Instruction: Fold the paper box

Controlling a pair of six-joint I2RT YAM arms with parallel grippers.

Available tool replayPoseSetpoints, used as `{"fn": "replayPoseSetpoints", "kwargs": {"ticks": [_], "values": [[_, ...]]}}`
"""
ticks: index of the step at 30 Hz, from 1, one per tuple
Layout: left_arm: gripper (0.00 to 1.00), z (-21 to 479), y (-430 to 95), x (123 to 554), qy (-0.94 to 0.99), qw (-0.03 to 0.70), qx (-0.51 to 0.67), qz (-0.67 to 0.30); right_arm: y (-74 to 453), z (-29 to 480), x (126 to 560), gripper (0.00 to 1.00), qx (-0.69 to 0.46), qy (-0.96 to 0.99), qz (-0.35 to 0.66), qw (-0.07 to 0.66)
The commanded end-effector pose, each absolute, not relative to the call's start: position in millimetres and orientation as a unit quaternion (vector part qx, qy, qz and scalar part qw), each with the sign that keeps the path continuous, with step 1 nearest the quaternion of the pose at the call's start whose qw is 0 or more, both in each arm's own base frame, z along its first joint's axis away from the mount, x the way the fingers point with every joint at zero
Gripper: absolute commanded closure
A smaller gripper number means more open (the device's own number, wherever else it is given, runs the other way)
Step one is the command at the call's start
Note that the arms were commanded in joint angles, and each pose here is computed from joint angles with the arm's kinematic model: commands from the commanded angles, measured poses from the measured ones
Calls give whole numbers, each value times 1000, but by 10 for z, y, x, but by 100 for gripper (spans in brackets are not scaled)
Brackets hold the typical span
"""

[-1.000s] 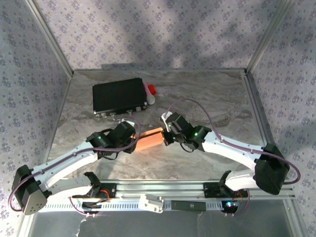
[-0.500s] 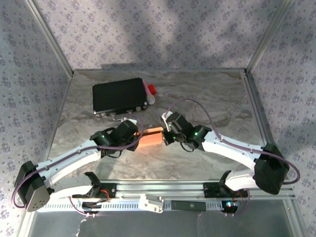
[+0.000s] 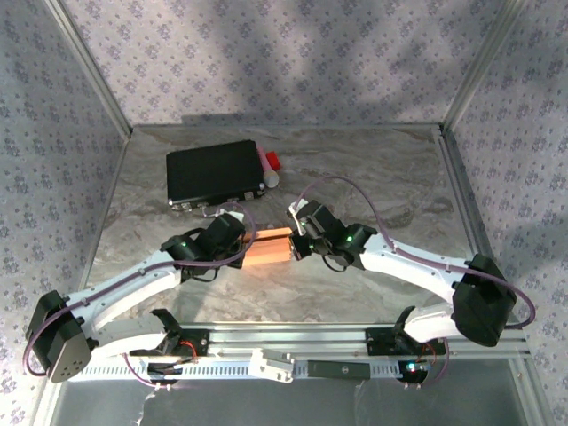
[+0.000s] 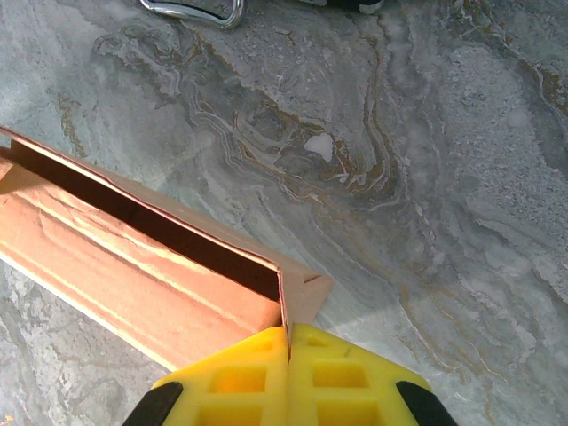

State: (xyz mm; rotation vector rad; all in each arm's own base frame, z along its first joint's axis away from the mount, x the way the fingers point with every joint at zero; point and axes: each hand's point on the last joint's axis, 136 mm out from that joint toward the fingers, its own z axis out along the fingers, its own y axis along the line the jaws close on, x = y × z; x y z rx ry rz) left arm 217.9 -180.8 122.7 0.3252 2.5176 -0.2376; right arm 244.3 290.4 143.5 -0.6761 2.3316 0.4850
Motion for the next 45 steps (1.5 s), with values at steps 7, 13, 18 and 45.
{"fn": "replayPoseSetpoints", "kwargs": {"ticks": [7,13,18,45], "values": [[65,1188,-1707,2091,951,271,130,-68,2965,1503,2470,100,-252,892,193,322],[60,1607,-1657,2056,942,298,120,-97,2951,1480,2487,100,-248,896,189,316],[58,1706,-1658,2021,948,263,133,-118,2954,1481,2487,100,-248,896,192,314],[90,1492,-1629,2125,956,244,143,-79,2991,1516,2478,100,-249,895,198,312]]}}
